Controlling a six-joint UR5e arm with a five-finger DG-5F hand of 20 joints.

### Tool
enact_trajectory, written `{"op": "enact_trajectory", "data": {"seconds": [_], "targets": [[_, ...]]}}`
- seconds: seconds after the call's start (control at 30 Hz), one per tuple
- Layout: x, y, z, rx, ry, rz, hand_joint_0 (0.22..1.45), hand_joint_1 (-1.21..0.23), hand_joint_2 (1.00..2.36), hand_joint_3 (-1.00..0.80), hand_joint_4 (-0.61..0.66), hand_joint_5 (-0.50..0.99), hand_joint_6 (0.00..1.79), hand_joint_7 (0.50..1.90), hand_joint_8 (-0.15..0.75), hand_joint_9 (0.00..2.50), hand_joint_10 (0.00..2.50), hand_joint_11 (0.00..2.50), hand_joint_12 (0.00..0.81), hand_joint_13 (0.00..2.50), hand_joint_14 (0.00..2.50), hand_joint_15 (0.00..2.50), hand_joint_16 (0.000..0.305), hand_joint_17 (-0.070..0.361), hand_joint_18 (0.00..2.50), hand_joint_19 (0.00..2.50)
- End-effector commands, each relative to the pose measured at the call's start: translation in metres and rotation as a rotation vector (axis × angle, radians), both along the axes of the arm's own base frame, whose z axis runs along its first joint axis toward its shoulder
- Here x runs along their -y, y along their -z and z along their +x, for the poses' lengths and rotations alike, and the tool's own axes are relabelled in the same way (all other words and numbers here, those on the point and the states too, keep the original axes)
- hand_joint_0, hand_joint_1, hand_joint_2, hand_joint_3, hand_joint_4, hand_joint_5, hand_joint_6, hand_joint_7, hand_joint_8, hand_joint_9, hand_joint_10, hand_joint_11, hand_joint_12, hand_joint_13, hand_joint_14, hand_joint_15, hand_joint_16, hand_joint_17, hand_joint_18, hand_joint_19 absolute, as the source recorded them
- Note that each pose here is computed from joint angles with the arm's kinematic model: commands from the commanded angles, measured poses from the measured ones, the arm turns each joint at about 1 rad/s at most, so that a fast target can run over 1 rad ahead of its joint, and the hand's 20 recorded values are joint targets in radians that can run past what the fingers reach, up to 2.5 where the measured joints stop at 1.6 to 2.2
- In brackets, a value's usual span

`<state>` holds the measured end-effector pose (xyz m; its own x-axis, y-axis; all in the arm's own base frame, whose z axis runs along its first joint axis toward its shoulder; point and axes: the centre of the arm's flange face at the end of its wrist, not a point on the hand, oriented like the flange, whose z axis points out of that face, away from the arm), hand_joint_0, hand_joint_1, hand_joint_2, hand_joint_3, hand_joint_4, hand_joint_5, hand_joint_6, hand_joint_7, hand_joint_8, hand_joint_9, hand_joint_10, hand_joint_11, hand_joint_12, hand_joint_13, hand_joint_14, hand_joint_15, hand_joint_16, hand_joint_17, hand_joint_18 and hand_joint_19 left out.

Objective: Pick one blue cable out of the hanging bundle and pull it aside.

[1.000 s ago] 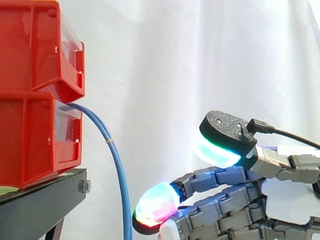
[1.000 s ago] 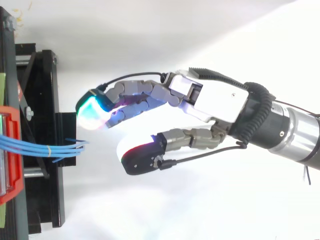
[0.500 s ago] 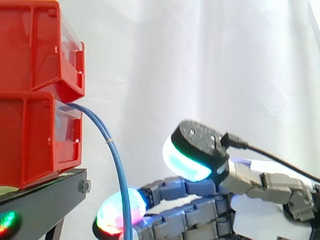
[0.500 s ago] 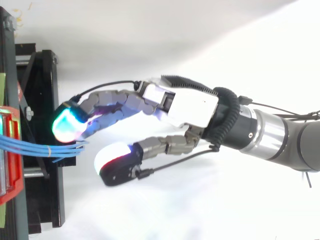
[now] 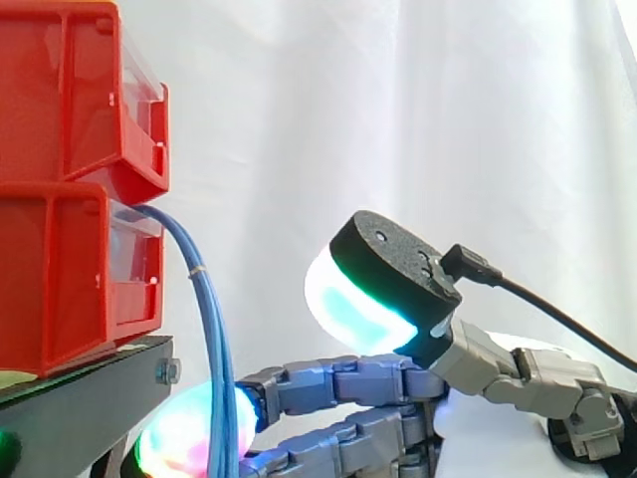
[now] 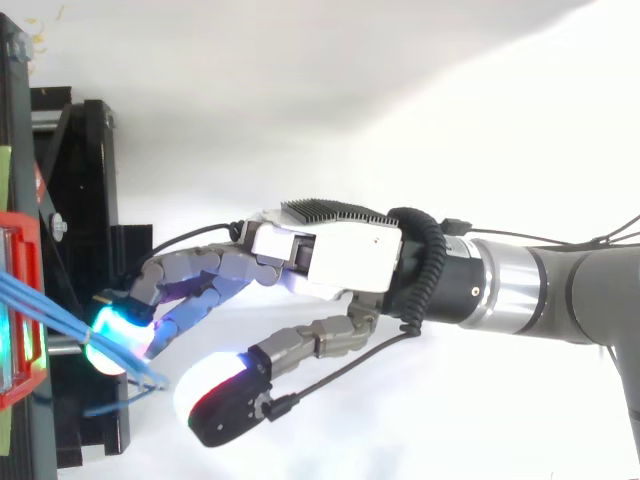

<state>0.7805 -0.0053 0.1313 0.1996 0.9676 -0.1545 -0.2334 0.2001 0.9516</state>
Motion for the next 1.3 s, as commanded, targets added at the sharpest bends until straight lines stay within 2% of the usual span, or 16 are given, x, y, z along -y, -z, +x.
{"op": "enact_trajectory", "data": {"seconds": [0.0, 0.23, 0.37, 0.4, 0.47, 0.53, 0.63, 0.83, 0.87, 0.93, 0.97, 1.27], "targets": [[0.002, 0.0, 0.0, -0.004, -0.008, 0.024, 0.56, -0.55, 1.0, -0.49, 0.35, -0.07, 0.5, 0.95, 0.313, 0.85, 0.01, 0.18, 0.349, 0.54, 0.01, 0.2, 0.049, 0.111, 0.41, 0.37], [0.009, 0.001, -0.001, 0.003, -0.019, 0.058, 0.57, -0.6, 1.0, -0.5, 0.32, -0.06, 0.5, 1.03, 0.313, 0.87, 0.01, 0.18, 0.344, 0.56, 0.01, 0.2, 0.049, 0.11, 0.43, 0.38], [0.015, -0.003, 0.002, 0.018, -0.024, 0.097, 0.58, -0.64, 1.0, -0.5, 0.3, -0.06, 0.5, 1.08, 0.314, 0.88, 0.01, 0.19, 0.34, 0.57, 0.01, 0.21, 0.048, 0.109, 0.46, 0.39], [0.017, -0.011, 0.006, 0.036, -0.028, 0.115, 0.58, -0.65, 1.0, -0.5, 0.29, -0.06, 0.5, 1.1, 0.313, 0.89, 0.01, 0.19, 0.34, 0.58, 0.01, 0.21, 0.048, 0.108, 0.46, 0.39], [0.018, -0.02, 0.012, 0.056, -0.038, 0.122, 0.59, -0.66, 1.0, -0.49, 0.27, -0.05, 0.5, 1.16, 0.313, 0.89, 0.01, 0.19, 0.342, 0.58, 0.01, 0.21, 0.048, 0.107, 0.46, 0.4], [0.017, -0.024, 0.014, 0.062, -0.049, 0.121, 0.59, -0.67, 1.0, -0.49, 0.25, -0.05, 0.5, 1.2, 0.312, 0.89, 0.01, 0.2, 0.341, 0.59, 0.01, 0.21, 0.047, 0.107, 0.47, 0.4], [0.017, -0.029, 0.018, 0.07, -0.06, 0.119, 0.6, -0.7, 1.01, -0.44, 0.21, -0.05, 0.5, 1.34, 0.315, 0.89, 0.01, 0.2, 0.341, 0.59, 0.01, 0.22, 0.047, 0.106, 0.47, 0.4], [0.017, -0.034, 0.019, 0.07, -0.063, 0.119, 0.6, -0.72, 1.01, -0.36, 0.15, -0.07, 0.59, 1.25, 0.314, 0.89, 0.01, 0.24, 0.343, 0.59, 0.01, 0.23, 0.047, 0.106, 0.48, 0.42], [0.018, -0.034, 0.018, 0.067, -0.062, 0.12, 0.59, -0.72, 1.01, -0.33, 0.16, -0.09, 0.64, 1.17, 0.318, 0.89, 0.01, 0.26, 0.345, 0.58, 0.01, 0.23, 0.047, 0.107, 0.48, 0.42], [0.02, -0.035, 0.018, 0.063, -0.06, 0.121, 0.59, -0.74, 1.01, -0.31, 0.16, -0.09, 0.67, 1.16, 0.318, 0.89, 0.01, 0.26, 0.346, 0.58, 0.01, 0.24, 0.048, 0.107, 0.48, 0.42], [0.02, -0.034, 0.017, 0.057, -0.06, 0.12, 0.58, -0.75, 1.01, -0.3, 0.15, -0.1, 0.7, 1.09, 0.318, 0.89, 0.01, 0.27, 0.346, 0.58, 0.01, 0.23, 0.048, 0.107, 0.48, 0.42], [0.026, -0.047, 0.012, 0.009, -0.07, 0.11, 0.6, -0.84, 1.02, -0.21, 0.08, -0.16, 0.85, 0.97, 0.325, 0.87, 0.01, 0.34, 0.351, 0.56, 0.01, 0.24, 0.048, 0.108, 0.49, 0.42]]}}
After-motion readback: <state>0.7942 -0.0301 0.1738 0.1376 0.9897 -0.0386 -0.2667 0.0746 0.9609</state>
